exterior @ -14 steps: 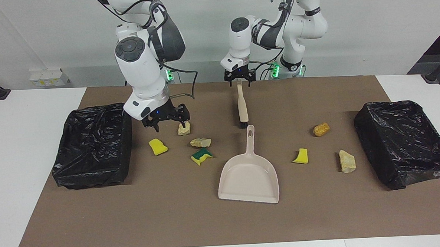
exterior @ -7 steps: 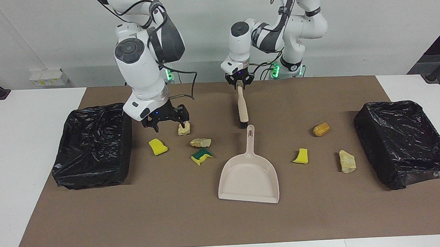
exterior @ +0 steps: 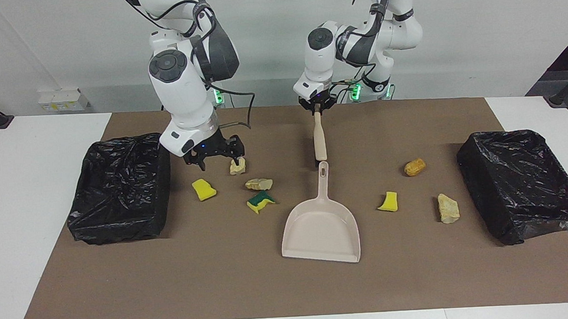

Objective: Sweep and dump trash in bin

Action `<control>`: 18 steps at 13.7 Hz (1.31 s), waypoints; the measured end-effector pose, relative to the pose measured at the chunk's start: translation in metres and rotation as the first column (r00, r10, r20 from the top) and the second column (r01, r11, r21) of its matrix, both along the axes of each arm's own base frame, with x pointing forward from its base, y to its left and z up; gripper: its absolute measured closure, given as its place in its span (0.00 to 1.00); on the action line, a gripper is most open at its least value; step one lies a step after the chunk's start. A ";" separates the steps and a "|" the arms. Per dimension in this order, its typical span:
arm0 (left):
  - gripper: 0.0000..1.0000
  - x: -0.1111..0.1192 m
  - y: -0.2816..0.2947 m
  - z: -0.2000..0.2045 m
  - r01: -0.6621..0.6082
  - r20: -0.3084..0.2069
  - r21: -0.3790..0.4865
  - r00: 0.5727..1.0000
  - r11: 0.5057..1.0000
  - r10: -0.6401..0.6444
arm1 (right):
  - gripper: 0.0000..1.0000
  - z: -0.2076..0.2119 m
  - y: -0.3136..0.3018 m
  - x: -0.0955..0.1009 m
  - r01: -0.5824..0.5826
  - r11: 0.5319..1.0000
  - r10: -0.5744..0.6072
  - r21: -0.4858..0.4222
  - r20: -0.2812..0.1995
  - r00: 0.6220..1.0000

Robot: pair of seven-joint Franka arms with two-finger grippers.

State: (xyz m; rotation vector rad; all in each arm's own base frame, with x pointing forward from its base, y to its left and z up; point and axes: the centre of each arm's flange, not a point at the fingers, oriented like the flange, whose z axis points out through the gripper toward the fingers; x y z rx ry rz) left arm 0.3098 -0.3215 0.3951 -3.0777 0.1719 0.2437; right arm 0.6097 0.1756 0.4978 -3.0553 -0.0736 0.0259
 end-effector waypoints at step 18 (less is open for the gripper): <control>0.74 0.211 0.153 -0.046 -0.006 0.028 -0.060 1.000 0.998 0.008 | 0.00 -0.102 0.263 -0.068 0.219 0.971 -0.197 -0.092 0.204 0.959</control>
